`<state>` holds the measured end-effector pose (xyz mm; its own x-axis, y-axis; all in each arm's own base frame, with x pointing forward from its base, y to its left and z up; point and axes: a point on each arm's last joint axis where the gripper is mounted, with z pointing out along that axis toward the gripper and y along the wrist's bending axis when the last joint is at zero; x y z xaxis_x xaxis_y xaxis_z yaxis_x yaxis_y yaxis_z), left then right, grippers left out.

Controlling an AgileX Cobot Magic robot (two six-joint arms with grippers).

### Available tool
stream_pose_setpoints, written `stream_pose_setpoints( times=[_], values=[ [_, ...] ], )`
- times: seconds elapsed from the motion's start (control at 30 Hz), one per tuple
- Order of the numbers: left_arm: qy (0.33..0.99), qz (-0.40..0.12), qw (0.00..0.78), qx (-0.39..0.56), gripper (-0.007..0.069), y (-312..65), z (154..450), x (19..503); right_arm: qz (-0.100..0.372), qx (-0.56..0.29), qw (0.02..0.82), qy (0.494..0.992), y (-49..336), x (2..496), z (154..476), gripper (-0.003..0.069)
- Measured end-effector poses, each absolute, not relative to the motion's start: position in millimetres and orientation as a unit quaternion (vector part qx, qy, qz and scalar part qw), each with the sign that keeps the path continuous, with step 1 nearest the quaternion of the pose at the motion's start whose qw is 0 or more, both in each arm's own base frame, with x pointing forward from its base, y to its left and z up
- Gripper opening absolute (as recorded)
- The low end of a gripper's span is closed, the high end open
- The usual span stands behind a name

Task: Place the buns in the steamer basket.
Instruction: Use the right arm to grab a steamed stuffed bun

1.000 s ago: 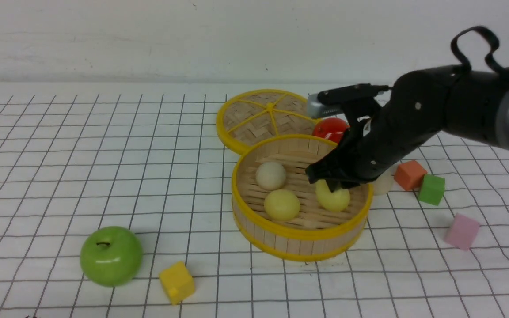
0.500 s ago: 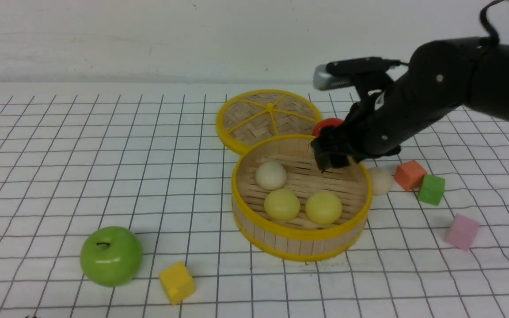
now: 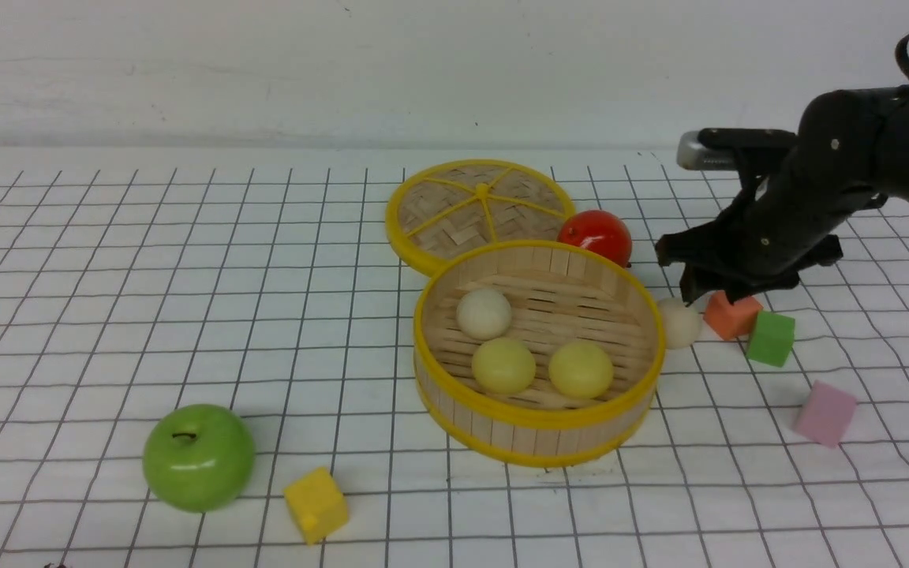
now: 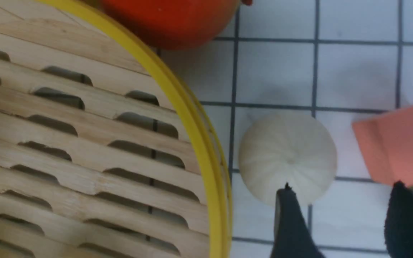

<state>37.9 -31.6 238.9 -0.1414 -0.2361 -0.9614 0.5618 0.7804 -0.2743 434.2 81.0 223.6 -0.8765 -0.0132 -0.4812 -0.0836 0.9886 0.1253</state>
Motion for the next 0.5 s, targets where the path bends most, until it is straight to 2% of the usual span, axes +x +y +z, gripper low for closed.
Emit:
stream_pose_setpoints(
  times=[0.5],
  values=[
    [0.689, -0.31, 0.644, 0.118, 0.0027, -31.6, 238.9, 37.9, 0.095, -0.025, 0.238, 0.966, 87.5, 446.1, 192.6, 0.0344]
  ],
)
